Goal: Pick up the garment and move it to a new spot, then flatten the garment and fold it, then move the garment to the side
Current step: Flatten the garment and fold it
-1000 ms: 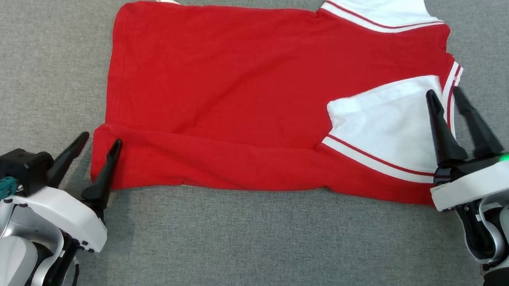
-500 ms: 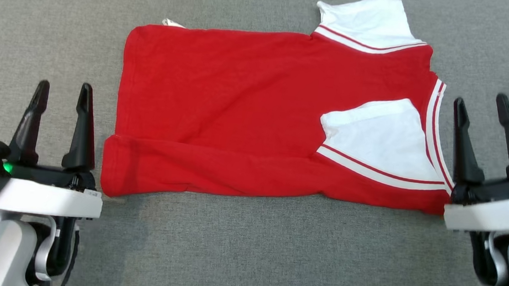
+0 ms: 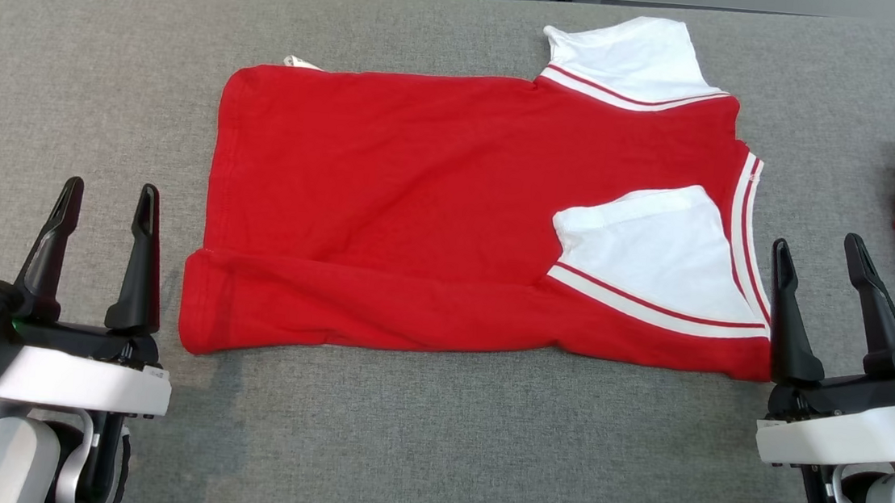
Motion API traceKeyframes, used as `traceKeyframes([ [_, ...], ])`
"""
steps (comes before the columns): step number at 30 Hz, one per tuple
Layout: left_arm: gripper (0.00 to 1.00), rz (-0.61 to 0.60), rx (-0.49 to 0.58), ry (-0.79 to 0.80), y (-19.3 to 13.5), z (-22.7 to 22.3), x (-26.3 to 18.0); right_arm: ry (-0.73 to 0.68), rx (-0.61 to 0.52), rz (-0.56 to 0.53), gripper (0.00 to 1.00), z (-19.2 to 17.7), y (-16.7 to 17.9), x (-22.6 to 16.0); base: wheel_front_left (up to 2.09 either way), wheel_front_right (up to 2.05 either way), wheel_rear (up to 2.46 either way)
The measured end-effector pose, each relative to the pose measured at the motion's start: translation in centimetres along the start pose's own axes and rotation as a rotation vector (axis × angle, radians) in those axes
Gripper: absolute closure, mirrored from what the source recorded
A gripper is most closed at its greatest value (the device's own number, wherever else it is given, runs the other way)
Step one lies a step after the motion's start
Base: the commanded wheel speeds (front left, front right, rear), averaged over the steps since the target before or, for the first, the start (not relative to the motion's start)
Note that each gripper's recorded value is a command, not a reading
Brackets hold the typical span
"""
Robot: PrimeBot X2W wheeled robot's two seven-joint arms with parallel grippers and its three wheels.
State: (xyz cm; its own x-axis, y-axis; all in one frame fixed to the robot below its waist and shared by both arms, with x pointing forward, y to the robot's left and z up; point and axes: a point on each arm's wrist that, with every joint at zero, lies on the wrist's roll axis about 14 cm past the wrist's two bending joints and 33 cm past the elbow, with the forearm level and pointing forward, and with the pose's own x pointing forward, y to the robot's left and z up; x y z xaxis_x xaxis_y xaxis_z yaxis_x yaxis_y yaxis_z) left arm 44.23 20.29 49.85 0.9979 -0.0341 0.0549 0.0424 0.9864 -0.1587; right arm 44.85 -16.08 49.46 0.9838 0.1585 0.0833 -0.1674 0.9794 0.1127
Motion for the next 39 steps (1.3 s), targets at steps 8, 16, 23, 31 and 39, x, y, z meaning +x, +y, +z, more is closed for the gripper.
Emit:
traceKeyframes([
  [8,0.00,-0.003,0.019,0.020,0.3,-0.5,-0.3,0.005,0.002,0.007,0.00,0.0,0.3,0.1,0.00,0.00,0.00],
  [16,0.00,-0.004,-0.021,0.197,0.1,-5.8,-2.0,0.194,0.055,-0.085,0.00,-5.8,-1.8,-2.7,0.00,0.00,0.00],
  [23,0.00,0.023,-0.097,0.371,0.4,-11.3,-3.8,0.307,0.103,-0.132,0.00,-9.8,-2.5,-4.1,0.00,0.00,0.00],
  [31,0.00,0.035,-0.170,0.478,0.3,-14.1,-4.4,0.362,0.153,-0.134,0.00,-11.9,-1.9,-4.1,0.00,0.00,0.00],
  [39,1.00,0.006,-0.190,0.541,-0.2,-14.9,-4.2,0.379,0.187,-0.119,1.00,-12.4,-1.3,-3.8,0.00,0.00,0.00],
])
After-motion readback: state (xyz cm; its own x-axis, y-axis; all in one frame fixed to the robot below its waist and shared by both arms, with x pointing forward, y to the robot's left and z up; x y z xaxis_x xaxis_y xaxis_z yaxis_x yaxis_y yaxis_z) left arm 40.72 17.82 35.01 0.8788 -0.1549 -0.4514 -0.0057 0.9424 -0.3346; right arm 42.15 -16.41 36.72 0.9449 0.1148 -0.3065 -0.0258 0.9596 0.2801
